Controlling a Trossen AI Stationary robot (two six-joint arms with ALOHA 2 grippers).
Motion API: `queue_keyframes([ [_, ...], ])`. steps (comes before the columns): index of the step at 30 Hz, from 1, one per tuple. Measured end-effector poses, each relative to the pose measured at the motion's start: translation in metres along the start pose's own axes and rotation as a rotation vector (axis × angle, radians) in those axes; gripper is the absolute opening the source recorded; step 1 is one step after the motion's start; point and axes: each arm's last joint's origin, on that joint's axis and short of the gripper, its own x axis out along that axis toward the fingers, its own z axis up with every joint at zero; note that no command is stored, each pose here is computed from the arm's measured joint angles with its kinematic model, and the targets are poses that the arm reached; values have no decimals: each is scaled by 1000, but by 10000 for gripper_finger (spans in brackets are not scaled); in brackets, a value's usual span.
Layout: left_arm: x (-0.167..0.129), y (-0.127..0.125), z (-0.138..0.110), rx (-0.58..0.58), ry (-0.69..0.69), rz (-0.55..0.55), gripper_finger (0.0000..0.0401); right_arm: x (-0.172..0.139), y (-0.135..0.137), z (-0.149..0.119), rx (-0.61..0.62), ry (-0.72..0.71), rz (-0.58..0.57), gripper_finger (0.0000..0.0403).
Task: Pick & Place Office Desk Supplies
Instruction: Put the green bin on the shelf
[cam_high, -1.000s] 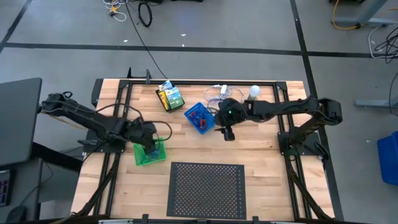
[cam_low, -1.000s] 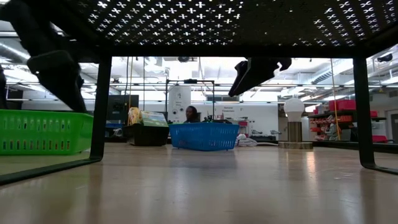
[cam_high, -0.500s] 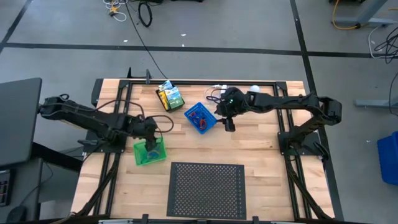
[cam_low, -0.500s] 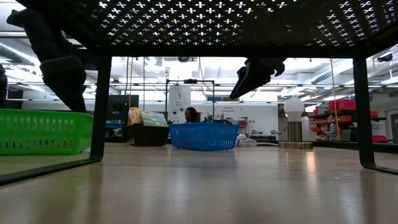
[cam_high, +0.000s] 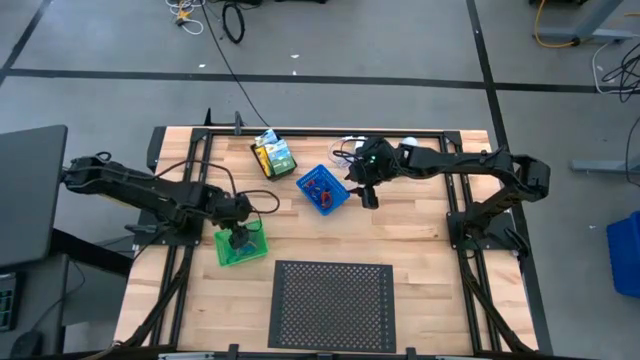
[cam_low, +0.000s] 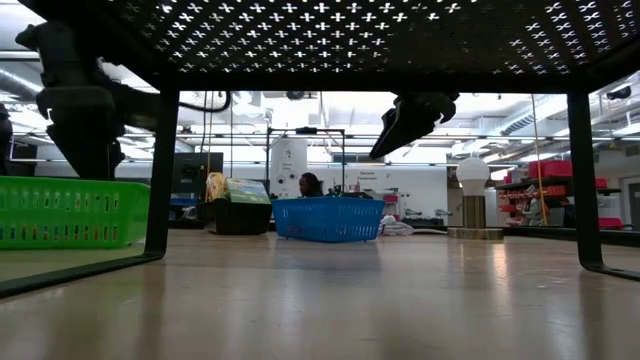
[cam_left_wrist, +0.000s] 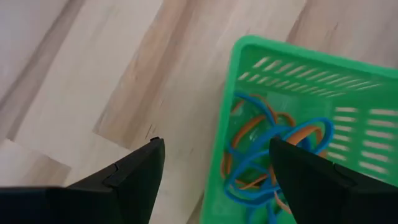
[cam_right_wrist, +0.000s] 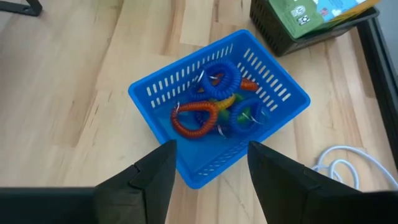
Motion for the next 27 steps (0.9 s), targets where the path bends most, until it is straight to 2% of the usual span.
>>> queue_keyframes([
  [3, 4, -1, 0, -7, 32, -4, 277, 0, 0, -1, 3, 11, 5, 206],
  [7, 12, -3, -1, -3, 93, 3, 221, 0, 1, -2, 6, 25, 11, 206],
  [11, 23, -7, 0, 23, 142, -26, 136, 0, 3, -3, 7, 40, 20, 206],
  [15, 30, -10, 4, 53, 133, -37, 27, 1, 7, -2, -9, 40, 30, 206],
  [16, 31, -11, 5, 54, 119, -36, 15, 1, 8, -2, -16, 39, 33, 206],
  [20, 29, -15, 12, 57, 55, -63, 6, 2, 9, 0, -34, 17, 57, 206],
  [24, 15, -22, 21, 50, -26, -123, 5, 1, 7, 3, -35, -49, 111, 206],
  [27, 4, -26, 24, 38, -52, -157, 4, 1, 6, 6, -45, -85, 111, 206],
])
